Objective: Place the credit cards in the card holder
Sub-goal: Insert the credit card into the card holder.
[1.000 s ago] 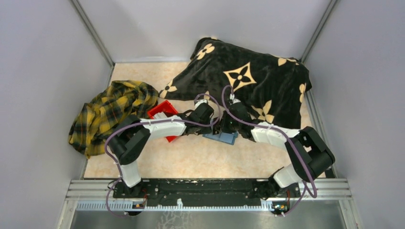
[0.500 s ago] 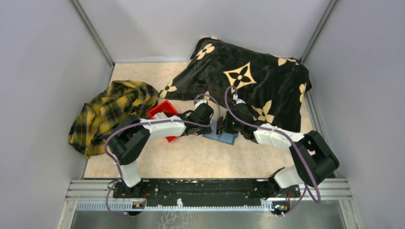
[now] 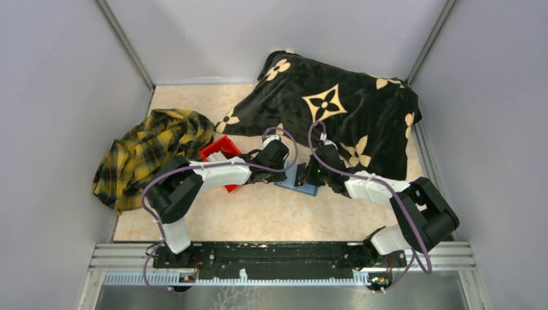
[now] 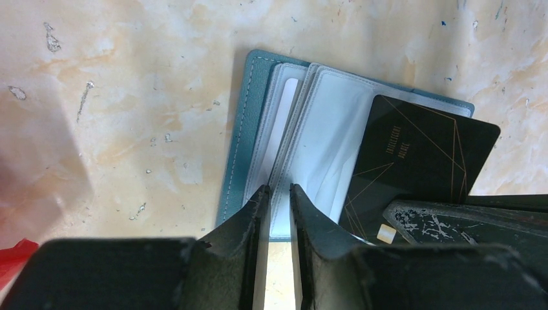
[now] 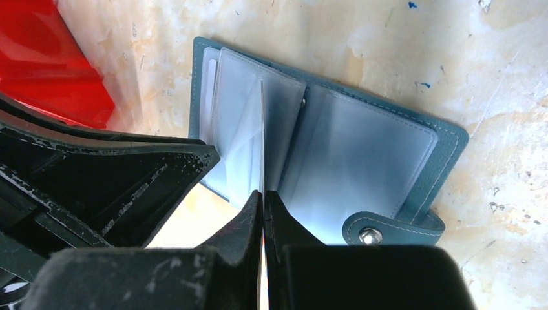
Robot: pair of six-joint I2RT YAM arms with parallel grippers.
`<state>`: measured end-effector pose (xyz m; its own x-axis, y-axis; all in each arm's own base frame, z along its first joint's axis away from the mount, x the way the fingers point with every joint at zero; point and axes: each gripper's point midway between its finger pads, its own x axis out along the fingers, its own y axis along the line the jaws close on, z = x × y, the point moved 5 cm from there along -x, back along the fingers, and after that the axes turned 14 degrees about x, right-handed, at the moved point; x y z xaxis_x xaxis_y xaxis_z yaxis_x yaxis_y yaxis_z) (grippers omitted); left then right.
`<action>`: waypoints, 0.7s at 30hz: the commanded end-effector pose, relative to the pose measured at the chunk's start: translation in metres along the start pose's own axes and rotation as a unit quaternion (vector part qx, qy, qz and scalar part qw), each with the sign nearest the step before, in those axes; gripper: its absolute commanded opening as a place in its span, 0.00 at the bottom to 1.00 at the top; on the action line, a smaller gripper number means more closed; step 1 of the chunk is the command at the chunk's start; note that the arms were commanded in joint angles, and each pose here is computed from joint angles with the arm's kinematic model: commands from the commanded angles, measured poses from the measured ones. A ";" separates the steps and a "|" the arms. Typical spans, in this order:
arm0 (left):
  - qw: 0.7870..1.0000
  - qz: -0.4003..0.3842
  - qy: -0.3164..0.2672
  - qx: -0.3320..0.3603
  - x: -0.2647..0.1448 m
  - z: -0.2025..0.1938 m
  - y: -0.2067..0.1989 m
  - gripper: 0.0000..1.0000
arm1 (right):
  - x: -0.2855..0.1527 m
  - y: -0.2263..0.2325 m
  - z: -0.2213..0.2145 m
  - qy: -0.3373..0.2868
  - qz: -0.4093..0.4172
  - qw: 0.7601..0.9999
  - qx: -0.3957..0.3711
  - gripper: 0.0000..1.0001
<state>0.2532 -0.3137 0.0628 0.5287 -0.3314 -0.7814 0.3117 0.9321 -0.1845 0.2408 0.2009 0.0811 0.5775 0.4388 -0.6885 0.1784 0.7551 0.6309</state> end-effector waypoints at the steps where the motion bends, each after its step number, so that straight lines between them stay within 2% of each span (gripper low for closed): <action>1: 0.986 0.086 0.135 0.037 0.015 -0.080 0.045 0.25 | -0.002 0.002 0.003 -0.009 0.023 0.999 0.029 0.00; 21: 0.987 0.085 0.133 0.040 0.014 -0.079 0.045 0.25 | -0.009 -0.016 -0.024 0.035 0.025 0.994 0.105 0.00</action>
<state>0.2531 -0.3135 0.0633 0.5311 -0.3337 -0.7789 0.3108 0.9318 -0.1873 0.2177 0.2011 0.0691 0.5355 0.5143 -0.6699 0.2895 0.6334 0.7177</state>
